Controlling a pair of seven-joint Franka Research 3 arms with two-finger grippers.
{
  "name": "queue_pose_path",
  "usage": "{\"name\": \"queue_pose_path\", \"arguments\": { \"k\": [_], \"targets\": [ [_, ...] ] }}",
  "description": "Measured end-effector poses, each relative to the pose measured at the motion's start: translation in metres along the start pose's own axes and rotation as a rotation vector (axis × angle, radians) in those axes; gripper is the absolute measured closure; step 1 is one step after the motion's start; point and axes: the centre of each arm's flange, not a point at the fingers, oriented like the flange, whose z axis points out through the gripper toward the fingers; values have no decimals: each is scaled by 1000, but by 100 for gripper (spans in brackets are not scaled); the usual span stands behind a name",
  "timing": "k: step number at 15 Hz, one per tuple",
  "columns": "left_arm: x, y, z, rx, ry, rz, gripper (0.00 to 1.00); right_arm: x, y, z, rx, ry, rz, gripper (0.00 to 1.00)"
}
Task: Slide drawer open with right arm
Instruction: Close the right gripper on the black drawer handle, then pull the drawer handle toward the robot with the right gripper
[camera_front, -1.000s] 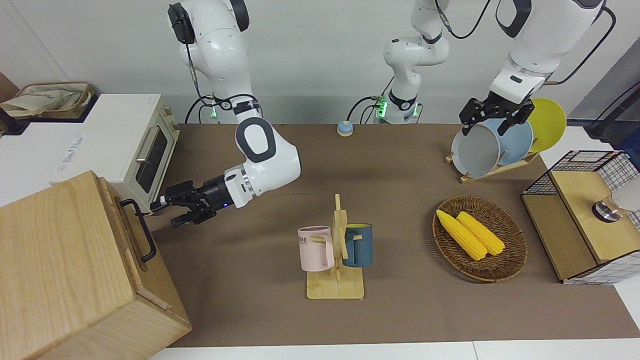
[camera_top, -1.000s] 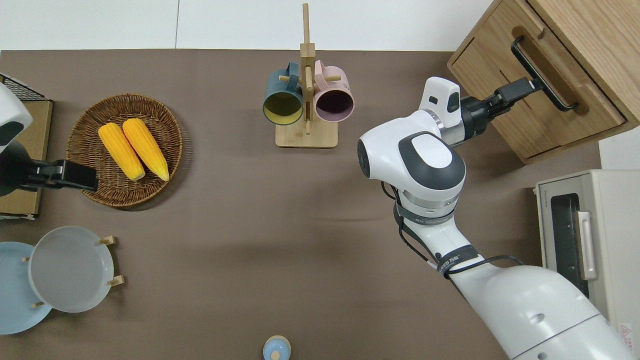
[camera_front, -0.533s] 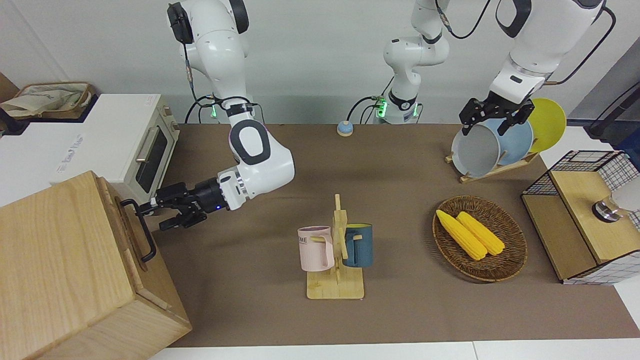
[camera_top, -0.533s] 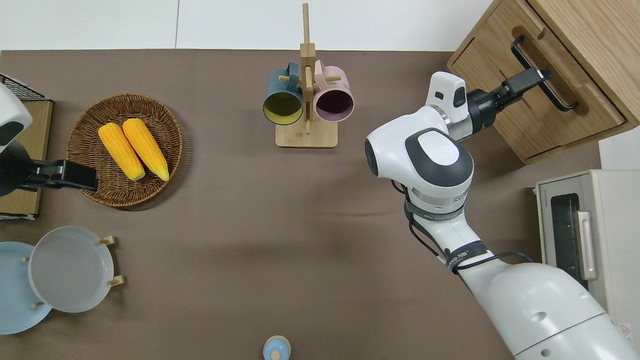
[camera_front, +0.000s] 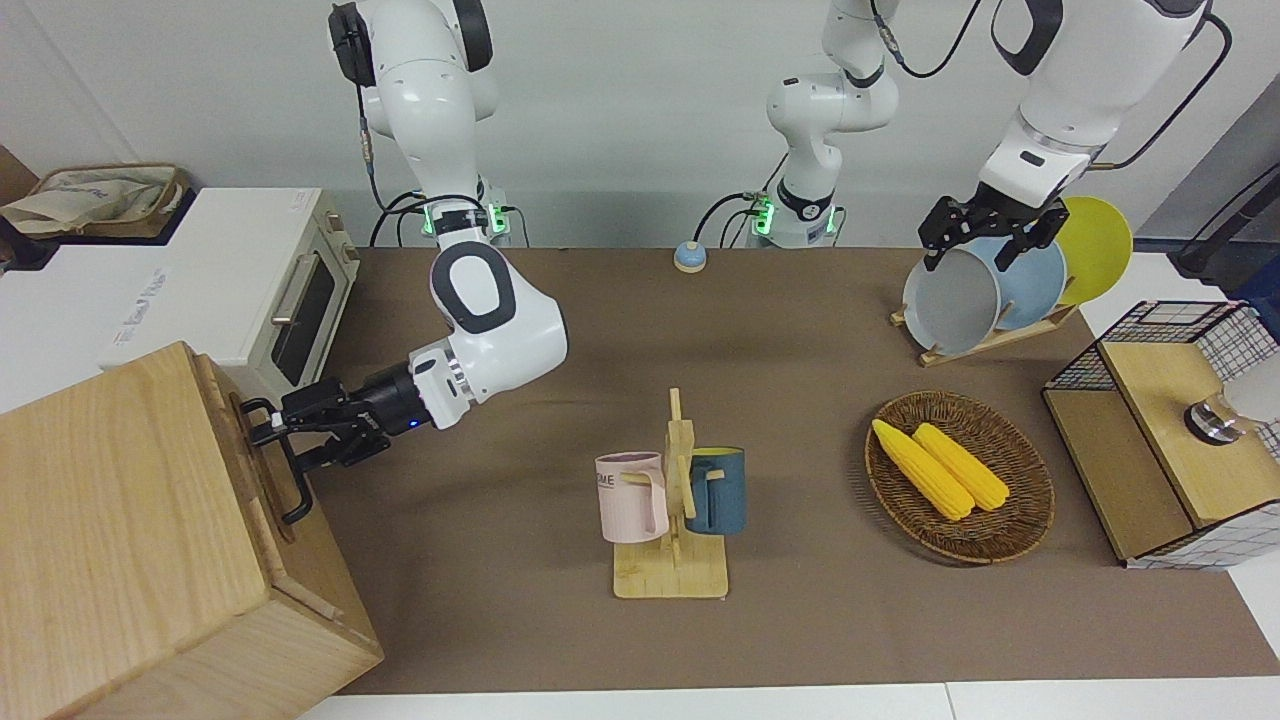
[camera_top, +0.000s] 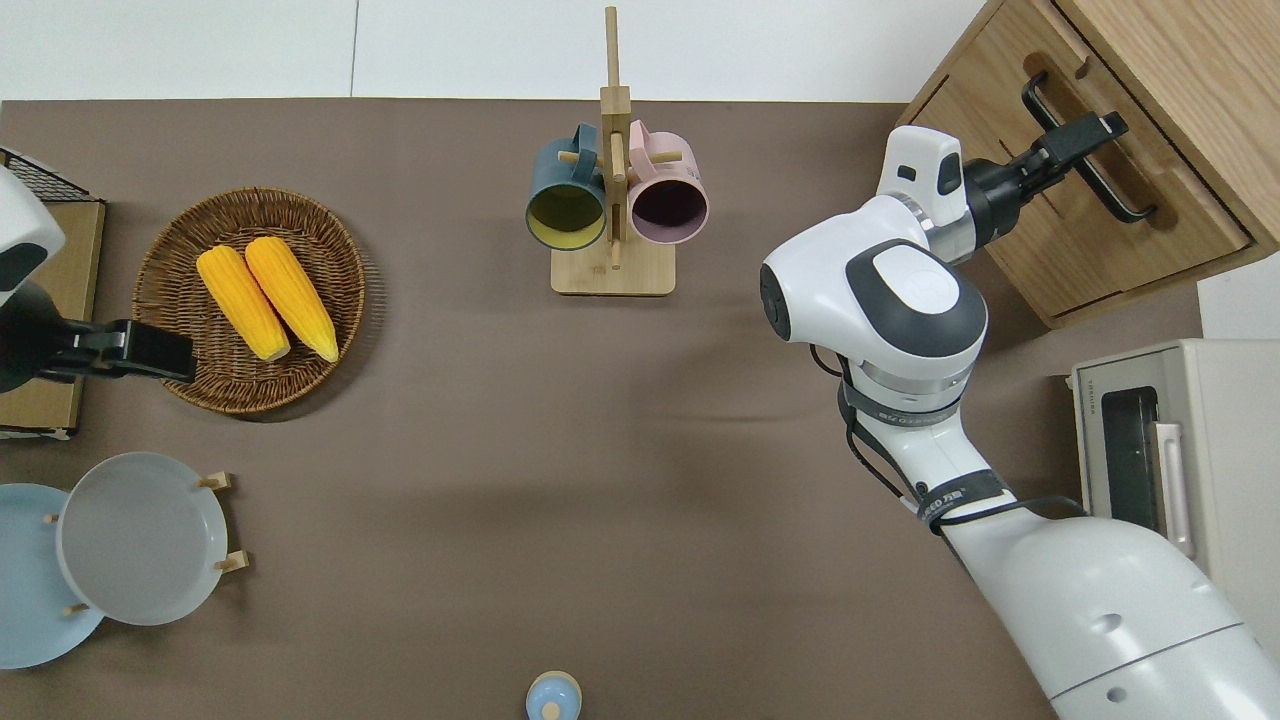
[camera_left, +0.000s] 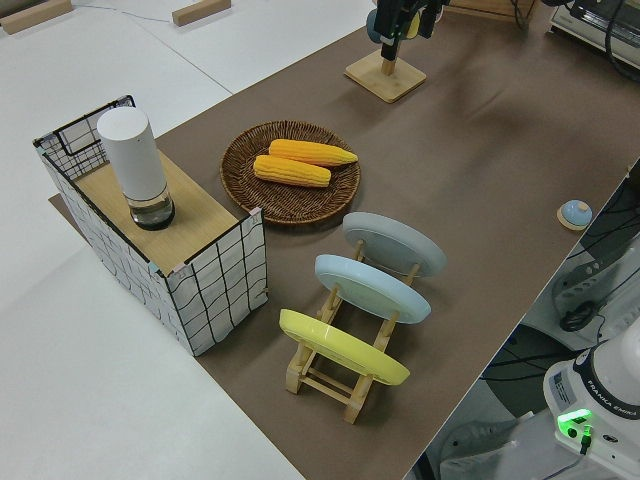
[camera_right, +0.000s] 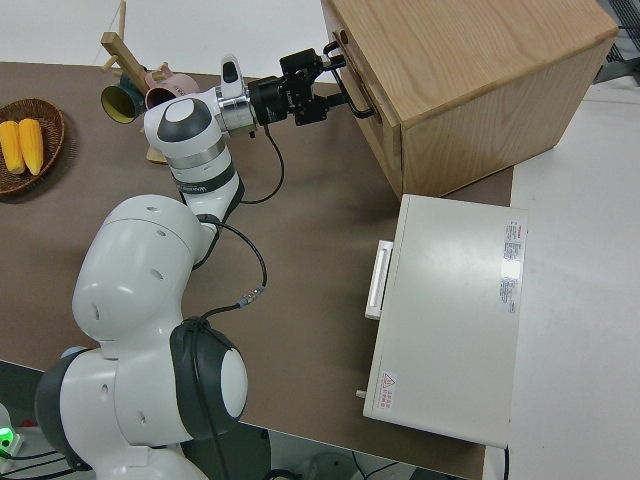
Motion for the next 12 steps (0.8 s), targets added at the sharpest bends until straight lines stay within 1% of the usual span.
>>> {"name": "queue_pose_path", "arguments": {
  "k": [1, 2, 3, 5, 6, 7, 12],
  "targets": [
    [0, 0, 0, 0, 0, 0, 0, 0, 1, -1, 0, 1, -11, 24],
    [0, 0, 0, 0, 0, 0, 0, 1, 1, -2, 0, 3, -25, 38],
    [0, 0, 0, 0, 0, 0, 0, 1, 1, -2, -1, 4, -35, 46],
    [0, 0, 0, 0, 0, 0, 0, 2, 1, -5, -1, 8, -54, 66],
    [0, 0, 0, 0, 0, 0, 0, 2, -3, -5, 2, 9, -64, 74],
    [0, 0, 0, 0, 0, 0, 0, 2, -5, -5, 2, 9, -58, 81],
    [0, 0, 0, 0, 0, 0, 0, 2, -4, -5, 2, 9, -55, 81]
  ]
}}
